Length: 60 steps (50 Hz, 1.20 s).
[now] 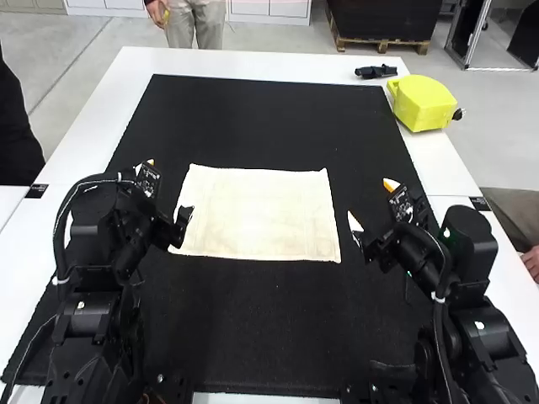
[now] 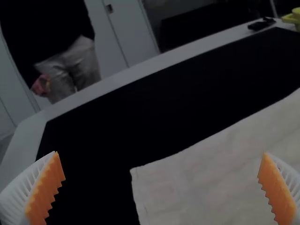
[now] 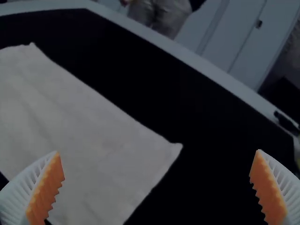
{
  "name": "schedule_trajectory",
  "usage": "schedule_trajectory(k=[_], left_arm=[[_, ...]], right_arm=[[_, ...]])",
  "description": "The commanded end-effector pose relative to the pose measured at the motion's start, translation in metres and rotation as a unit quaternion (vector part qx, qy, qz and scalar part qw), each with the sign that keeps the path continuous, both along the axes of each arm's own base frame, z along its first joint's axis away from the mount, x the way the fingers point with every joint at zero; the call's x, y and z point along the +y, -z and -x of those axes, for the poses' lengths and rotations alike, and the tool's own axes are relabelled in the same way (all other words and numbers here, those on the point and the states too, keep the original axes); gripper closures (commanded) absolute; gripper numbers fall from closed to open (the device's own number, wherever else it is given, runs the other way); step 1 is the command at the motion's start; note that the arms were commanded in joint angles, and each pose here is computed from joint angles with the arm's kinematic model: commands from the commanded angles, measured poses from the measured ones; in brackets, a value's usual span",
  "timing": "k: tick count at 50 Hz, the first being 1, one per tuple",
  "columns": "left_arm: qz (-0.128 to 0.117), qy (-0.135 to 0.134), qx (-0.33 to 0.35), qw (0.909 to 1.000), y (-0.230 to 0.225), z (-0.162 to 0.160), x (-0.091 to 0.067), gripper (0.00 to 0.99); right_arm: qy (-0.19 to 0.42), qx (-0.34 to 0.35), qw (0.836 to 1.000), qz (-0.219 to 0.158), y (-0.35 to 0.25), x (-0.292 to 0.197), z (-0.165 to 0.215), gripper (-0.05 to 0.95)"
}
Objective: Fold the towel.
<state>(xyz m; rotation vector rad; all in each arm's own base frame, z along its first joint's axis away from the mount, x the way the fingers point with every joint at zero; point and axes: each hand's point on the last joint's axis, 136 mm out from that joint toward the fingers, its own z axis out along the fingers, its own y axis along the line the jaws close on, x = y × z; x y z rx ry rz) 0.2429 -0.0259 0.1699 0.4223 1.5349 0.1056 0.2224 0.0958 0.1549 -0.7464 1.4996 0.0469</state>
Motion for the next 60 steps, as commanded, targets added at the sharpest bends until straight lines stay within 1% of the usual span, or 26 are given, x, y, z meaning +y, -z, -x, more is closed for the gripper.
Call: schedule_trajectory(k=[1,3,5,10,11,13,15,18,21,22,24,25,26,29,31,34,37,43,45,47,50,52,55,58,60], left_arm=[[0.0,-0.014,-0.013,0.9998,-0.005,-0.001,0.005,0.026],[0.0,-0.017,-0.015,0.9998,-0.006,-0.001,0.006,0.026],[0.0,-0.017,-0.018,0.9997,-0.007,-0.001,0.006,0.026],[0.003,-0.018,-0.034,0.9993,-0.016,0.0,0.007,0.026],[0.008,-0.019,-0.037,0.9991,-0.017,-0.001,0.007,0.026],[0.027,-0.02,-0.043,0.9985,-0.022,0.0,0.008,0.026],[0.041,-0.025,-0.052,0.9975,-0.028,0.0,0.01,0.026],[0.047,-0.048,-0.065,0.9957,-0.034,0.0,0.018,0.026],[0.054,-0.054,-0.067,0.9948,-0.036,0.0,0.02,0.026],[0.054,-0.055,-0.067,0.9948,-0.035,-0.001,0.021,0.026],[0.058,-0.061,-0.067,0.9942,-0.035,-0.001,0.023,0.026],[0.064,-0.061,-0.069,0.9937,-0.036,0.0,0.023,0.026],[0.074,-0.061,-0.07,0.9929,-0.038,0.0,0.024,0.026],[0.085,-0.07,-0.079,0.9908,-0.042,0.0,0.028,0.026],[0.085,-0.079,-0.084,0.9897,-0.045,0.001,0.032,0.026],[0.083,-0.086,-0.092,0.9885,-0.048,0.001,0.036,0.026],[0.08,-0.093,-0.096,0.9879,-0.049,0.002,0.039,0.026],[0.081,-0.104,-0.088,0.9874,-0.045,0.001,0.044,0.026],[0.082,-0.106,-0.087,0.9871,-0.045,0.002,0.046,0.026],[0.081,-0.107,-0.086,0.9873,-0.044,0.001,0.046,0.026],[0.069,-0.104,-0.089,0.9882,-0.045,0.001,0.044,0.026],[0.067,-0.103,-0.091,0.9883,-0.046,0.001,0.043,0.026],[0.065,-0.103,-0.092,0.9883,-0.047,0.002,0.043,0.026],[0.069,-0.101,-0.097,0.9877,-0.049,0.002,0.043,0.026],[0.074,-0.102,-0.101,0.987,-0.051,0.002,0.044,0.026]], right_arm=[[0.001,0.003,1.0,0.006,0.01,-0.002,-0.002,-0.01],[0.013,-0.003,1.0,-0.002,0.005,-0.006,-0.004,-0.01],[0.018,-0.005,1.0,0.0,0.005,-0.009,-0.005,-0.01],[0.038,-0.04,0.998,-0.015,-0.014,-0.017,-0.009,-0.01],[0.044,-0.045,0.998,-0.016,-0.016,-0.02,-0.01,-0.01],[0.052,-0.051,0.997,-0.015,-0.019,-0.023,-0.011,-0.01],[0.06,-0.057,0.997,-0.004,-0.019,-0.027,-0.013,-0.01],[0.067,-0.061,0.996,0.009,-0.019,-0.031,-0.014,-0.01],[0.074,-0.073,0.995,0.01,-0.024,-0.034,-0.014,-0.01],[0.078,-0.081,0.994,0.007,-0.028,-0.036,-0.015,-0.01],[0.093,-0.092,0.991,-0.036,-0.042,-0.042,-0.015,-0.01],[0.101,-0.097,0.989,-0.05,-0.047,-0.045,-0.016,-0.01],[0.107,-0.103,0.987,-0.054,-0.051,-0.048,-0.016,-0.01],[0.122,-0.109,0.984,-0.064,-0.055,-0.056,-0.017,-0.01],[0.131,-0.125,0.981,-0.064,-0.062,-0.06,-0.016,-0.01],[0.147,-0.148,0.976,-0.063,-0.073,-0.069,-0.015,-0.01],[0.164,-0.156,0.972,-0.059,-0.075,-0.077,-0.015,-0.01],[0.194,-0.143,0.969,-0.056,-0.069,-0.092,-0.017,-0.01],[0.188,-0.135,0.972,-0.05,-0.064,-0.09,-0.018,-0.01],[0.181,-0.132,0.973,-0.052,-0.063,-0.088,-0.018,-0.01],[0.178,-0.132,0.972,-0.075,-0.067,-0.087,-0.017,-0.01],[0.177,-0.134,0.972,-0.082,-0.069,-0.087,-0.017,-0.01],[0.175,-0.141,0.968,-0.109,-0.076,-0.088,-0.015,-0.01],[0.174,-0.144,0.964,-0.138,-0.082,-0.09,-0.014,-0.02],[0.177,-0.143,0.963,-0.147,-0.083,-0.091,-0.013,-0.01]])
